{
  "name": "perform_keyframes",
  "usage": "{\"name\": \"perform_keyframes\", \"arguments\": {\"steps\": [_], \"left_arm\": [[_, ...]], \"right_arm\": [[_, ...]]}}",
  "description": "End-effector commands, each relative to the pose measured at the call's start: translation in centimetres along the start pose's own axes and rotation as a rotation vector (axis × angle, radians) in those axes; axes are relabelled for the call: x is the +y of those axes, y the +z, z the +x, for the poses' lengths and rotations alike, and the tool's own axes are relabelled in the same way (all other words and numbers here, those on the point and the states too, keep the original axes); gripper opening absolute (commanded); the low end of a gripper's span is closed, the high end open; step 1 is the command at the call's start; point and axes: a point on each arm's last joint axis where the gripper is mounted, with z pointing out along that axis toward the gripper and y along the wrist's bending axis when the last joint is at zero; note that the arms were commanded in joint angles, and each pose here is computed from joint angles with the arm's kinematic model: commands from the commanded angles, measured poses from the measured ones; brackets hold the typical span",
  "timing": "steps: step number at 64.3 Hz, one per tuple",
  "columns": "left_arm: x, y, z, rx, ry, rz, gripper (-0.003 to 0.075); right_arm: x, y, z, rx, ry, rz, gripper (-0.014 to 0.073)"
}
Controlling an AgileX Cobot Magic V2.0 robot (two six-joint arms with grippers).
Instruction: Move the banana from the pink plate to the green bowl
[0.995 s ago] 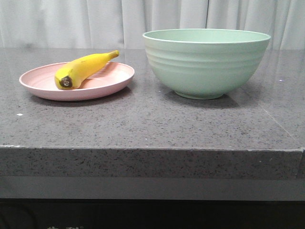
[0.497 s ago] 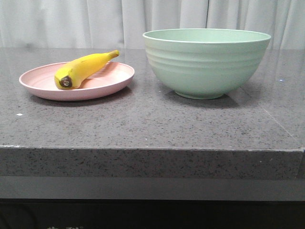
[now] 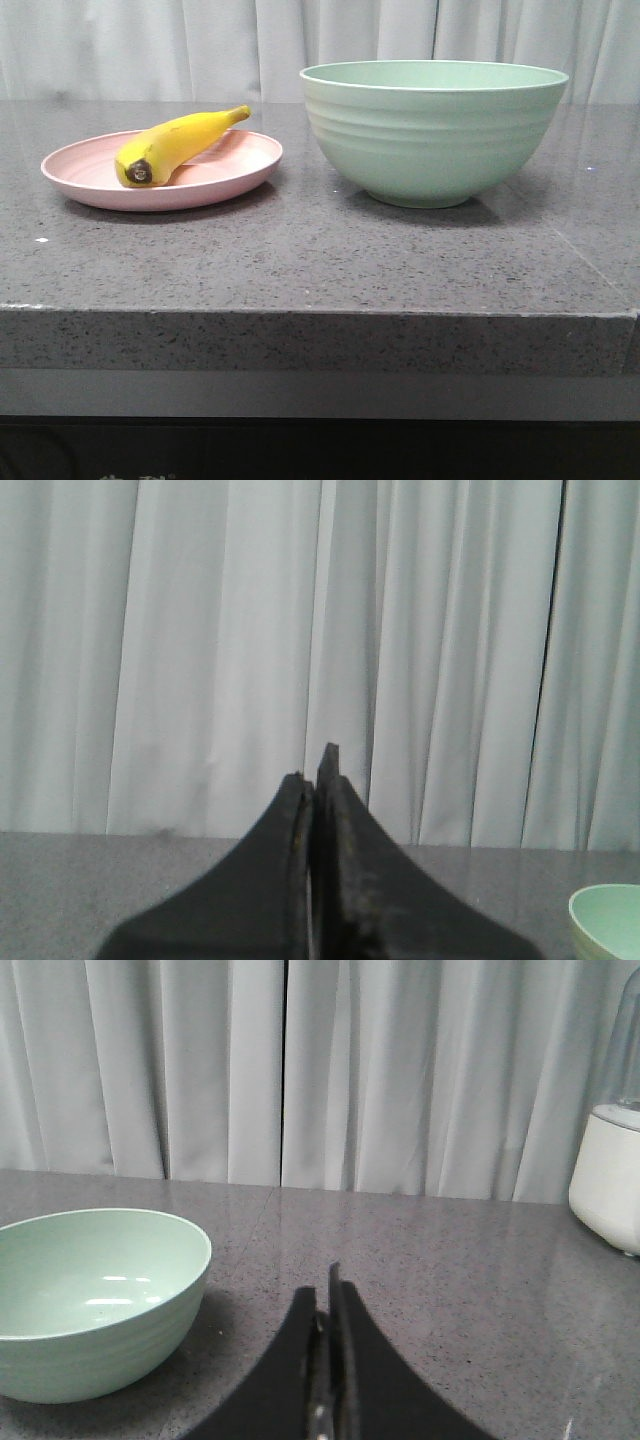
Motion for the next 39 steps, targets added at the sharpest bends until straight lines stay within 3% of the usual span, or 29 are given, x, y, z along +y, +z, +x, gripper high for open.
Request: {"name": "perform_keyframes", "arguments": {"steps": [1,12,23,30,39], "left_arm": [[-0.2,1.3,-2.5,0.013,0.001,0.004,-0.0018],[-0.3,4.0,-3.6,0.234,0.001,-0.005,-0.0018],[-0.2,6.7,-1.8,0.423,-0.001,-0.014,-0.0018],[-0.1,8.0,-0.8,0.482,-0.003,-0.017,-0.0018],[-0.1,9.4,0.3,0.546,-0.011,-0.020,-0.0018]], "right_arm": [[-0.1,0.8,-3.0,-0.028,-0.025,0.008,-0.0067],[-0.1,2.9,-4.9,0.105,-0.025,0.000,-0.0067],[-0.1,5.1,-3.6,0.292,-0.021,-0.009,-0.0067],[-0.1,6.0,-2.5,0.412,-0.017,-0.015,-0.0067],[-0.1,7.1,-1.5,0.468,-0.009,-0.018,-0.0067]]}}
